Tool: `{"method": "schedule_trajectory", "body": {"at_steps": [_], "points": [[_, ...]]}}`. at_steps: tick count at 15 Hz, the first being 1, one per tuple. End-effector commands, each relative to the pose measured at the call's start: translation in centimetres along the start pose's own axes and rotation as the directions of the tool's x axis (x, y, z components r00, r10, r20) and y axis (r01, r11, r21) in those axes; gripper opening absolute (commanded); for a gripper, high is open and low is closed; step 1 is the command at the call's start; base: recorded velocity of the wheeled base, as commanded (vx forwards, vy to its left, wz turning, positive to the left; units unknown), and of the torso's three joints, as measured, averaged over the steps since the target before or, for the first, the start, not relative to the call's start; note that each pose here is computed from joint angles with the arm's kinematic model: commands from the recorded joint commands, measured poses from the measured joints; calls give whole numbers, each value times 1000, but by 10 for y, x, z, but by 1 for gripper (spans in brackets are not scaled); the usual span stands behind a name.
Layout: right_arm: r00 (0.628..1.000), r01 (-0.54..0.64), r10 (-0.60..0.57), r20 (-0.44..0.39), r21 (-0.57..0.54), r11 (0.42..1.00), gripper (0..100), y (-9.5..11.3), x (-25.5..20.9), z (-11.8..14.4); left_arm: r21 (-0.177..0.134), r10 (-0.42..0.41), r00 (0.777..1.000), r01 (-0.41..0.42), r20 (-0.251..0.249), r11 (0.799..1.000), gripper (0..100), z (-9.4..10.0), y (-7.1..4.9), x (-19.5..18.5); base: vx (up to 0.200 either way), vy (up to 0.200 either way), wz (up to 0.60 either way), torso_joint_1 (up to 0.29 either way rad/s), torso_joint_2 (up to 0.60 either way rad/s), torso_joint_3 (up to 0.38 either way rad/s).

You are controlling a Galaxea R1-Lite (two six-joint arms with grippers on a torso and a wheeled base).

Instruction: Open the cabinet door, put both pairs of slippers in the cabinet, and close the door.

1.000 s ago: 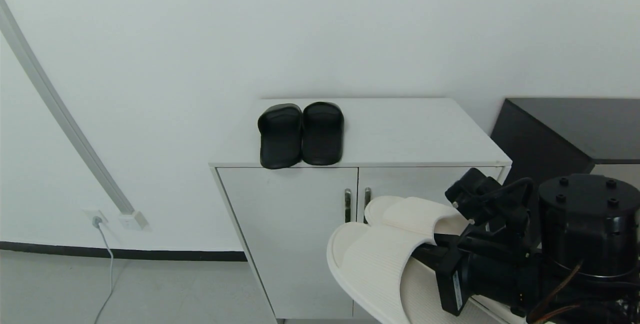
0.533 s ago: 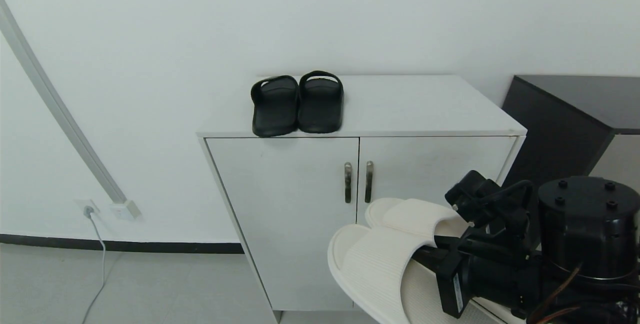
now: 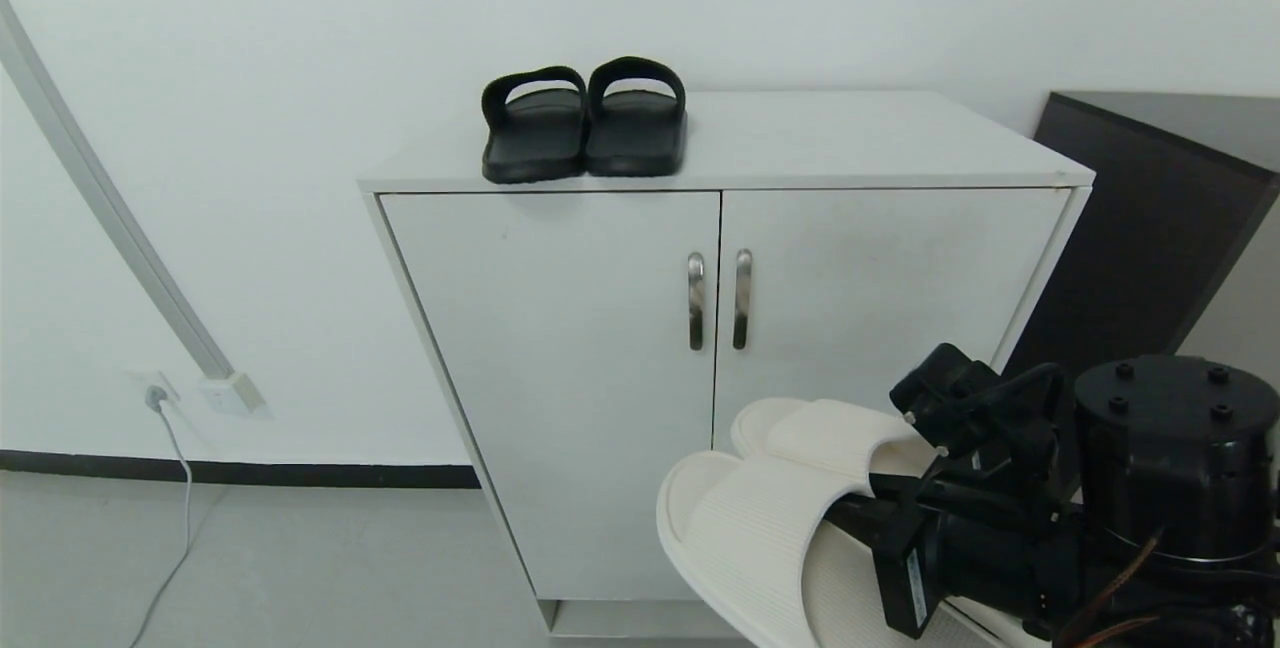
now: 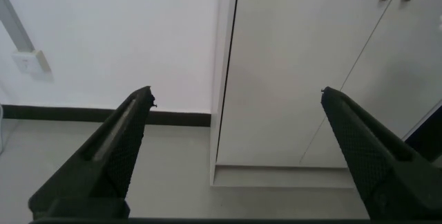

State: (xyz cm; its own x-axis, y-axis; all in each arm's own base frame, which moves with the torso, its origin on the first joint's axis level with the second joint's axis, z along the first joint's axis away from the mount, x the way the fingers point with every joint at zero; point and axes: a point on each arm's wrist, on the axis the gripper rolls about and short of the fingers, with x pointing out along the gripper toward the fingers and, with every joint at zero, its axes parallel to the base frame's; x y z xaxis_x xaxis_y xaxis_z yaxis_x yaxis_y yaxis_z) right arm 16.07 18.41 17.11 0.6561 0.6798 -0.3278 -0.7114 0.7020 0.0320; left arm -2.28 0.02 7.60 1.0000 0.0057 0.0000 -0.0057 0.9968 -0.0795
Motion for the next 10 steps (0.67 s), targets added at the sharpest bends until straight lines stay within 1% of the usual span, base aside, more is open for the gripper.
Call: {"method": "schedule_trajectory", "body": {"at_steps": [1,6,7,8,10], "points": [[1000,0,0,-11,-4,1000,0,0,0,-3,0,0,1000,0,0,1000,100,0,0,0,0,0,0,-110,466,344],[1000,-5,5,-5,-7,1000,0,1,0,-3,1,-1,1000,1,0,1000,100,0,0,0,0,0,0,-64,453,375],[1000,-5,5,-6,-8,1000,0,1,1,-3,4,-1,1000,1,0,1000,100,0,0,0,0,0,0,-17,432,417],[1000,-11,11,-5,-9,1000,0,2,1,-3,20,-7,1000,7,-2,1000,100,0,0,0,0,0,0,-17,369,349],[1000,-11,11,-6,-10,1000,0,2,0,-4,21,-10,1000,10,-2,1000,100,0,0,0,0,0,0,-2,158,151]]}}
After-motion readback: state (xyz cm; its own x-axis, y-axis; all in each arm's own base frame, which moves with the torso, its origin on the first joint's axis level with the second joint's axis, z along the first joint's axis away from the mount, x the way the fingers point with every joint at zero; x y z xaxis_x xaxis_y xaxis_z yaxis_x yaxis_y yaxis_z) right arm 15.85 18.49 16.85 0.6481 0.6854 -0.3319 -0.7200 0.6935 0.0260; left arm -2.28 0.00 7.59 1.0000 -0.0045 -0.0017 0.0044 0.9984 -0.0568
